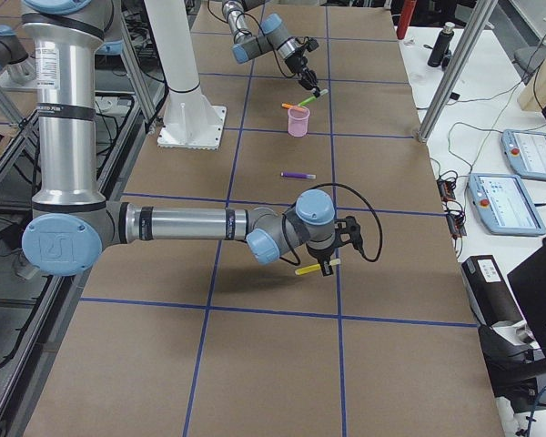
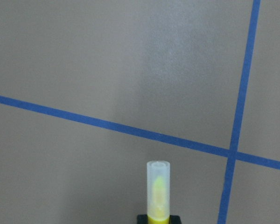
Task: Collect pens into pen holder
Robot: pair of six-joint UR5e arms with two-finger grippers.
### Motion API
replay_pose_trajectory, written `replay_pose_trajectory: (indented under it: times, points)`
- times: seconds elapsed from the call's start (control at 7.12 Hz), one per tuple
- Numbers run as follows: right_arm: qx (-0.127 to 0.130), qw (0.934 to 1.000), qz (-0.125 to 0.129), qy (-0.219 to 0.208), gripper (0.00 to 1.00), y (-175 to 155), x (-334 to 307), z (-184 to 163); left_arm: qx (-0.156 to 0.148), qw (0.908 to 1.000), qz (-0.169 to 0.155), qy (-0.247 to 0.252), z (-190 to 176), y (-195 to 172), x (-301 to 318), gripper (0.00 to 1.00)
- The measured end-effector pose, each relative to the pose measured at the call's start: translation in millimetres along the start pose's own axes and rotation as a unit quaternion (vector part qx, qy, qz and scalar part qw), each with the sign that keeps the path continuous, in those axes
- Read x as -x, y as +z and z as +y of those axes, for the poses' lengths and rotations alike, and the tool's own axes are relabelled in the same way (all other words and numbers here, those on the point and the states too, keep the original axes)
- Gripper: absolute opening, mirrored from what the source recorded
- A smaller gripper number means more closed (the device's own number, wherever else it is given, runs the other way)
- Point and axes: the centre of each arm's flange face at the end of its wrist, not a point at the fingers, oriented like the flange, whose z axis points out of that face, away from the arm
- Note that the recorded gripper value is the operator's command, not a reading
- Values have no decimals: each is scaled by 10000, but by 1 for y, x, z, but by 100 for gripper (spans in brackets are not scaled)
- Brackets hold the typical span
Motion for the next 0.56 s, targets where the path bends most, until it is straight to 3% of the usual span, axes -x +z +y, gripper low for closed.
replay_pose_trajectory:
  times: [0.56]
  points:
    - [-357, 9991, -178, 113, 0, -35, 39, -16, 83, 9999, -72, 66, 33, 10, -1, 0]
